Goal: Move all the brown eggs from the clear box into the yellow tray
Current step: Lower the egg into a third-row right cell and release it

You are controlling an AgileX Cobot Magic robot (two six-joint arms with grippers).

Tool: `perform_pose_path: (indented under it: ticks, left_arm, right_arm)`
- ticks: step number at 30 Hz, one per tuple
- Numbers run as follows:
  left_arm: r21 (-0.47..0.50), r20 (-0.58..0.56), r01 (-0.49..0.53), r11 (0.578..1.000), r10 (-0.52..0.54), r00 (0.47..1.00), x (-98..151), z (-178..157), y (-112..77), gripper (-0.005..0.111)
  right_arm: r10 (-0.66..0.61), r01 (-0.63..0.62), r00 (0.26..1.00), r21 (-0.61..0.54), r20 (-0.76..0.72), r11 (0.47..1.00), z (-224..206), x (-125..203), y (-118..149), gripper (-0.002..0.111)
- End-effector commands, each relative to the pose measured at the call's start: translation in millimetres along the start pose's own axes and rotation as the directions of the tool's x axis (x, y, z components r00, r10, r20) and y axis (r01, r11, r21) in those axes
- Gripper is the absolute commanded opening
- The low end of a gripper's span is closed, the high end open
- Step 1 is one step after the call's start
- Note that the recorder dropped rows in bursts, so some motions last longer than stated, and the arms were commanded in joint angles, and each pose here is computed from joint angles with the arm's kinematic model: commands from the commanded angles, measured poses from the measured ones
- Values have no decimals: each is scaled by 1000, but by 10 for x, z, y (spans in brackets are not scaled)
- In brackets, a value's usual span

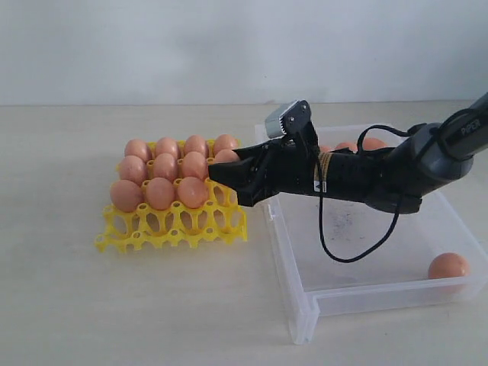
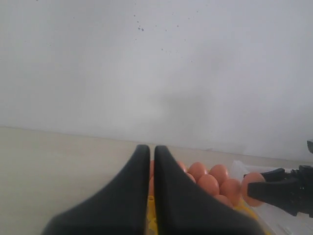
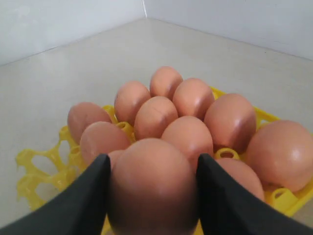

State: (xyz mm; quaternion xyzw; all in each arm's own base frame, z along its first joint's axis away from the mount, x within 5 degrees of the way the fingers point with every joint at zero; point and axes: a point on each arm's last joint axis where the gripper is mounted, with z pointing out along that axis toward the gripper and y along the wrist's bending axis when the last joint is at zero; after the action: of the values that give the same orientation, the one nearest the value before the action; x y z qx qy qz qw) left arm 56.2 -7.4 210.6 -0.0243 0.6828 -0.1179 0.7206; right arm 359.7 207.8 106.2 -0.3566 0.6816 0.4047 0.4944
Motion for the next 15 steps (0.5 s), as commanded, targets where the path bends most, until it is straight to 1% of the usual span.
perform_pose_path:
  ticks: [1, 2, 4, 6, 8, 13, 15]
  left_arm:
    - [4, 20, 17, 1000, -17, 1000, -26, -3, -3, 4]
    - [4, 20, 17, 1000, -17, 1000, -26, -3, -3, 4]
    - [4, 20, 17, 1000, -17, 1000, -26, -3, -3, 4]
    - [4, 20, 17, 1000, -17, 1000, -26, -3, -3, 4]
    - [4, 20, 17, 1000, -17, 1000, -26, -3, -3, 4]
    - [4, 20, 17, 1000, -17, 1000, -26, -3, -3, 4]
    - [4, 20, 17, 1000, -17, 1000, -26, -3, -3, 4]
  right_arm:
    - [1, -1, 999, 9, -48, 1000, 71, -10, 18, 0]
    - [-1, 2, 997, 20, -73, 1000, 97, 8, 32, 0]
    - [-44, 47, 990, 18, -132, 999, 218, 13, 112, 0]
    - [-56, 58, 991, 9, -125, 998, 290, -41, 150, 0]
    - [-23, 27, 994, 31, -104, 999, 299, -75, 128, 0]
    - [-4, 9, 995, 55, -95, 998, 299, -82, 108, 0]
    - [8, 1, 994, 85, -110, 996, 296, -68, 82, 0]
